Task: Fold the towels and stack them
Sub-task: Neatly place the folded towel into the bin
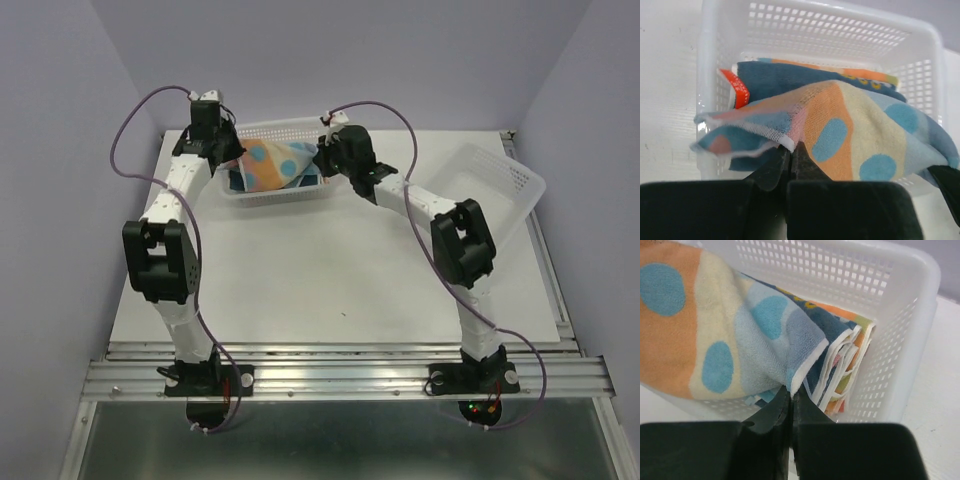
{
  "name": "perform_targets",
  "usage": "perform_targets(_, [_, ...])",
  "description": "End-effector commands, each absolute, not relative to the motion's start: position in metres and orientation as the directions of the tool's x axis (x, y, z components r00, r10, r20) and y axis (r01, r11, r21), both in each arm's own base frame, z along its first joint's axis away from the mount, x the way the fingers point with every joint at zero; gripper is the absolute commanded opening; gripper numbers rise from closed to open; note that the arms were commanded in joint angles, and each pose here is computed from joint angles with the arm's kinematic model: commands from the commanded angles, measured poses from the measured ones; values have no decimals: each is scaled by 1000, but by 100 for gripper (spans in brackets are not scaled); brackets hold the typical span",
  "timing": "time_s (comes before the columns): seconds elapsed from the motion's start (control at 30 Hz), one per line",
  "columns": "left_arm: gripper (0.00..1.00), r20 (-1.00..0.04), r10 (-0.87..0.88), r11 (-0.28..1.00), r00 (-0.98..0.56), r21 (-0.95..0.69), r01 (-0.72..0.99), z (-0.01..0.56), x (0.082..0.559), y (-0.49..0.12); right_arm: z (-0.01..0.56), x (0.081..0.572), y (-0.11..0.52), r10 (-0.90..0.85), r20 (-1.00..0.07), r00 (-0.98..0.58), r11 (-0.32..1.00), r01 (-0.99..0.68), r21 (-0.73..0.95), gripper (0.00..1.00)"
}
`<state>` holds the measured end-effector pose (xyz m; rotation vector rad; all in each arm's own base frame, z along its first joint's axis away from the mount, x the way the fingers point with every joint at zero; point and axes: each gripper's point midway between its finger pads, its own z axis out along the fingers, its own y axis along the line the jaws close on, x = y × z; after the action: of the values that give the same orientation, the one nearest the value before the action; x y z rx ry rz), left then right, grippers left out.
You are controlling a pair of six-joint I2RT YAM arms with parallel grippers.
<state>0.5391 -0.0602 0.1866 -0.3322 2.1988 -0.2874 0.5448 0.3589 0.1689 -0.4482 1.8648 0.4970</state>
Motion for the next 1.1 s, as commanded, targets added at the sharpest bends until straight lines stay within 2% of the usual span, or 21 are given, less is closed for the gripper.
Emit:
perform_targets(0.0, [0, -877, -325, 931, -355, -362, 43, 304, 519, -76, 268, 528, 353, 74, -989, -131, 819, -557, 135, 1])
perform_targets(0.23, [0, -882, -316, 900, -351, -396, 184, 322, 496, -102, 292, 497, 332, 115, -989, -92, 816, -558, 147, 1])
perform_targets(0.47, [0, -865, -325, 869, -382, -433, 241, 319, 499, -116, 286, 492, 324, 100, -991, -91, 831, -539, 134, 1])
perform_targets(0.73, [0, -814, -318, 881, -487, -444, 166, 256, 544, -114, 256, 512, 335, 48, -991, -127, 838, -535, 109, 1])
perform_targets(1.07, [0, -754, -380, 886, -537, -462, 22, 214, 582, -53, 232, 526, 358, 19, -986, -166, 803, -585, 114, 1])
